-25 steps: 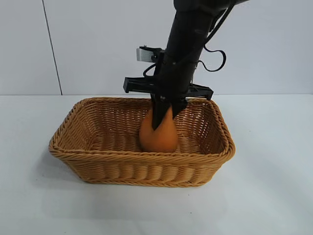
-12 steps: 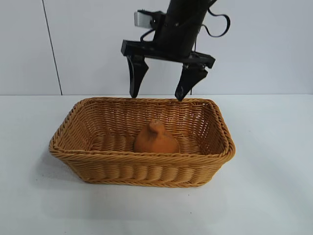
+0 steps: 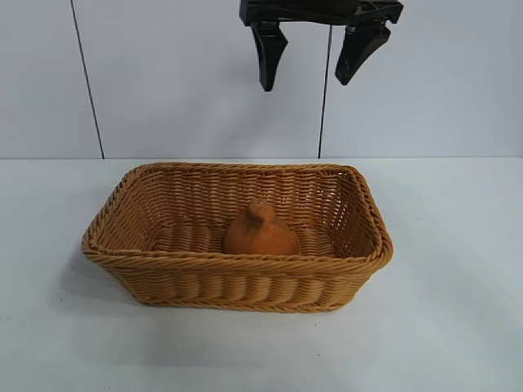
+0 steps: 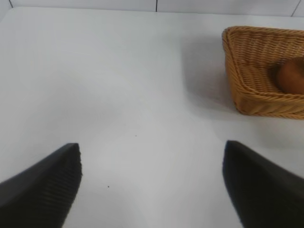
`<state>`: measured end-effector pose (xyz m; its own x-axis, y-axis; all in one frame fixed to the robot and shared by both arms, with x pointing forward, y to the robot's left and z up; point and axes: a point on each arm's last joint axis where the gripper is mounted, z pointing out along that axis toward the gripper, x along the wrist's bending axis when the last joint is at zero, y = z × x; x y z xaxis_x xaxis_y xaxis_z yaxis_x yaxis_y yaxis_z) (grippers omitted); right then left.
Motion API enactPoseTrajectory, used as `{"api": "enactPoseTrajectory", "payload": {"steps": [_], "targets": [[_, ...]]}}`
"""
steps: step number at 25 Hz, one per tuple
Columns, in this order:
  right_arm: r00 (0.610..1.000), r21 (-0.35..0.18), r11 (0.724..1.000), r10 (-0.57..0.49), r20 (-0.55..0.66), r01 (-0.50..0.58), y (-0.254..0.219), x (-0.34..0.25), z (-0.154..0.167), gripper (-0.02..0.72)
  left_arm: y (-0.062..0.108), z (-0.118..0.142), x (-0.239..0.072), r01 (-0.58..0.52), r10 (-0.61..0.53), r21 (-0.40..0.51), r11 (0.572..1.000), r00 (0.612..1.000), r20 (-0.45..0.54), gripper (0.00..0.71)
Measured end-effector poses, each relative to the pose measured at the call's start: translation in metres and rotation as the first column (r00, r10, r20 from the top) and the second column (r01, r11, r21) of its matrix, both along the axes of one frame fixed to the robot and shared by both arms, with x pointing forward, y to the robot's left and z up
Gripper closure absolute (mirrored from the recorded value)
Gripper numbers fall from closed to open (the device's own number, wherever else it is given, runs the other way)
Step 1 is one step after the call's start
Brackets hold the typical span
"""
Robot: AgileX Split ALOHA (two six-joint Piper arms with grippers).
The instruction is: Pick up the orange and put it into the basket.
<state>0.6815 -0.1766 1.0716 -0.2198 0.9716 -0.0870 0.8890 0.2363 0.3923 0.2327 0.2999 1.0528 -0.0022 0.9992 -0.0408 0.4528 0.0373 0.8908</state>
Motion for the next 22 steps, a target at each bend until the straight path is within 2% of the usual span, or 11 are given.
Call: {"api": "enactPoseTrajectory", "payload": {"steps": [5,8,11,15,18,22], "targets": [[0.986,0.005,0.986,-0.166,-0.002,0.166,-0.077,0.015,0.000,0.065,0.000,0.000,0.000,0.000,0.000,0.000,1.000,1.000,0.000,0.130],[0.971,0.062,0.969,-0.240,-0.019,0.241,-0.108,0.017,0.000,0.065,0.000,0.000,0.000,0.000,0.000,0.000,1.000,1.000,0.000,0.130],[0.966,0.083,0.963,-0.255,-0.040,0.257,-0.114,0.014,-0.004,0.066,0.000,0.000,0.000,0.000,0.000,0.000,1.000,1.000,0.000,0.130],[0.962,0.059,0.966,-0.246,-0.118,0.254,-0.114,-0.004,-0.018,0.066,0.000,0.000,0.000,0.000,0.000,0.000,1.000,1.000,0.000,0.130],[0.949,0.031,0.968,-0.237,-0.209,0.248,-0.115,-0.036,-0.030,0.073,0.000,0.000,0.000,0.000,0.000,0.000,1.000,1.000,0.000,0.130],[0.935,0.009,0.973,-0.221,-0.277,0.233,-0.116,-0.097,-0.026,0.074,0.000,0.000,0.000,0.000,0.000,0.000,1.000,1.000,-0.001,0.130]]}}
